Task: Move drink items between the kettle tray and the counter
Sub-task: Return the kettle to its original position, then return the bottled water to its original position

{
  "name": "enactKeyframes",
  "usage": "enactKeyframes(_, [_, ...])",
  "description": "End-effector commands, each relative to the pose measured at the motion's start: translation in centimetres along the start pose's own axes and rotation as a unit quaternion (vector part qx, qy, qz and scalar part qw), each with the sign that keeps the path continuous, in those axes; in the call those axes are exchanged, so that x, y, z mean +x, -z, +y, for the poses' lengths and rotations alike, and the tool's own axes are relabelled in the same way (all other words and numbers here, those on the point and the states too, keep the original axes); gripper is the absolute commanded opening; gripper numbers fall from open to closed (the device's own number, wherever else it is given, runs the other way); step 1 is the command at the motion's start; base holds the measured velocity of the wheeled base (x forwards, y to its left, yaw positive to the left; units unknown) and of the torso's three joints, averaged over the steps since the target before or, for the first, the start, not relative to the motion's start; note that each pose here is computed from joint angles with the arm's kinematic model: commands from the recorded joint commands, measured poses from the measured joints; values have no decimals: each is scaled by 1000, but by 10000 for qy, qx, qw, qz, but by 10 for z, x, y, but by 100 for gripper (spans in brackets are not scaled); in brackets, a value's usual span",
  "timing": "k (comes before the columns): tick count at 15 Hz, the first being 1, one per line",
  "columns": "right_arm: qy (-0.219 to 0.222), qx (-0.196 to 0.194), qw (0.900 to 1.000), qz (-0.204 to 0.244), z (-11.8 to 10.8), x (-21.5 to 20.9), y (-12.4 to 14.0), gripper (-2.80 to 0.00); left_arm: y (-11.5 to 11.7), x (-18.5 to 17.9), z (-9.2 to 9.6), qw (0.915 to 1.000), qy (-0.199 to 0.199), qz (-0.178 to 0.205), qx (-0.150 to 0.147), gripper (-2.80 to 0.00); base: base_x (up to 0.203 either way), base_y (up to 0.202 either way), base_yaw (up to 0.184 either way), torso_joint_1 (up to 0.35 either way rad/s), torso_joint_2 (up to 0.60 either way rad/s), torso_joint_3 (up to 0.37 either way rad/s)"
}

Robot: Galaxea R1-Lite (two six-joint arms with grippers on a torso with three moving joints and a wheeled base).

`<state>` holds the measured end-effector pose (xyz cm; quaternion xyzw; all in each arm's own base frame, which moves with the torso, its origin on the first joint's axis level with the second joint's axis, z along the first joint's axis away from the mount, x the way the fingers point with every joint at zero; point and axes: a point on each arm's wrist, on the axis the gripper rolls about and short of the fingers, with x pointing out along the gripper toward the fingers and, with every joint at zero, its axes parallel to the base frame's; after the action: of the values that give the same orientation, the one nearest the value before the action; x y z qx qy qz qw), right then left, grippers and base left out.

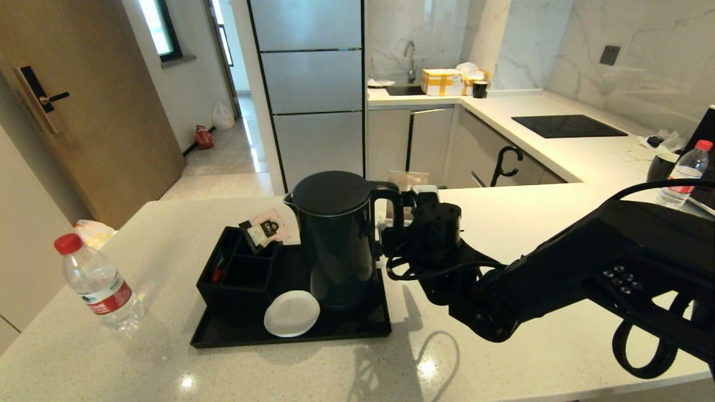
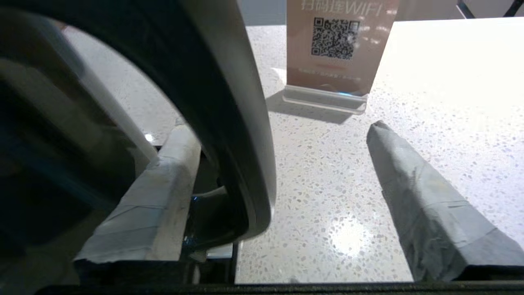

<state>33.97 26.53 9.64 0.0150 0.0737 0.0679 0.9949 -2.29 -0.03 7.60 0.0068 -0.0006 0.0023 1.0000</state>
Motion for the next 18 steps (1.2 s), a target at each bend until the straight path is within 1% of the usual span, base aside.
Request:
enactKeyframes(1, [-13,58,9999,-96,-4,-8,-9,0,0,0,0,10000,0,-1,1,-280,0,0,0,0,0,0])
enactKeyframes(2, [-46,57,9999,-83,-5,-10,-10,0,0,0,0,10000,0,-9,1,-280,0,0,0,0,0,0])
enactKeyframes(5, [-304,39,9995,37,-17,-38,-18,0,0,0,0,10000,0,-17,1,-280,0,0,0,0,0,0])
enactKeyframes(7, [-434,62,9990,75,-17,-45,-19,0,0,0,0,10000,0,-9,1,-280,0,0,0,0,0,0])
enactKeyframes(9, [-701,268,9972,-64,-21,-62,-37,0,0,0,0,10000,0,-9,1,-280,0,0,0,0,0,0])
enactKeyframes(10, [-815,320,9961,-52,-21,-67,-39,0,0,0,0,10000,0,-10,1,-280,0,0,0,0,0,0])
enactKeyframes(12, [-1016,378,9940,-169,-23,-83,-52,0,0,0,0,10000,0,-9,1,-280,0,0,0,0,0,0])
enactKeyframes(13, [-1158,368,9925,-154,-23,-89,-53,0,0,0,0,10000,0,-9,1,-280,0,0,0,0,0,0])
enactKeyframes(15, [-1171,365,9923,-151,-23,-90,-53,0,0,0,0,10000,0,-17,1,-280,0,0,0,0,0,0])
enactKeyframes(16, [-1221,376,9916,-191,-25,-96,-57,0,0,0,0,10000,0,-17,1,-280,0,0,0,0,0,0])
enactKeyframes(17, [-1281,429,9903,-321,-29,-107,-68,0,0,0,0,10000,0,-17,1,-280,0,0,0,0,0,0])
enactKeyframes(18, [-1313,421,9899,-332,-30,-112,-71,0,0,0,0,10000,0,-10,1,-280,0,0,0,0,0,0])
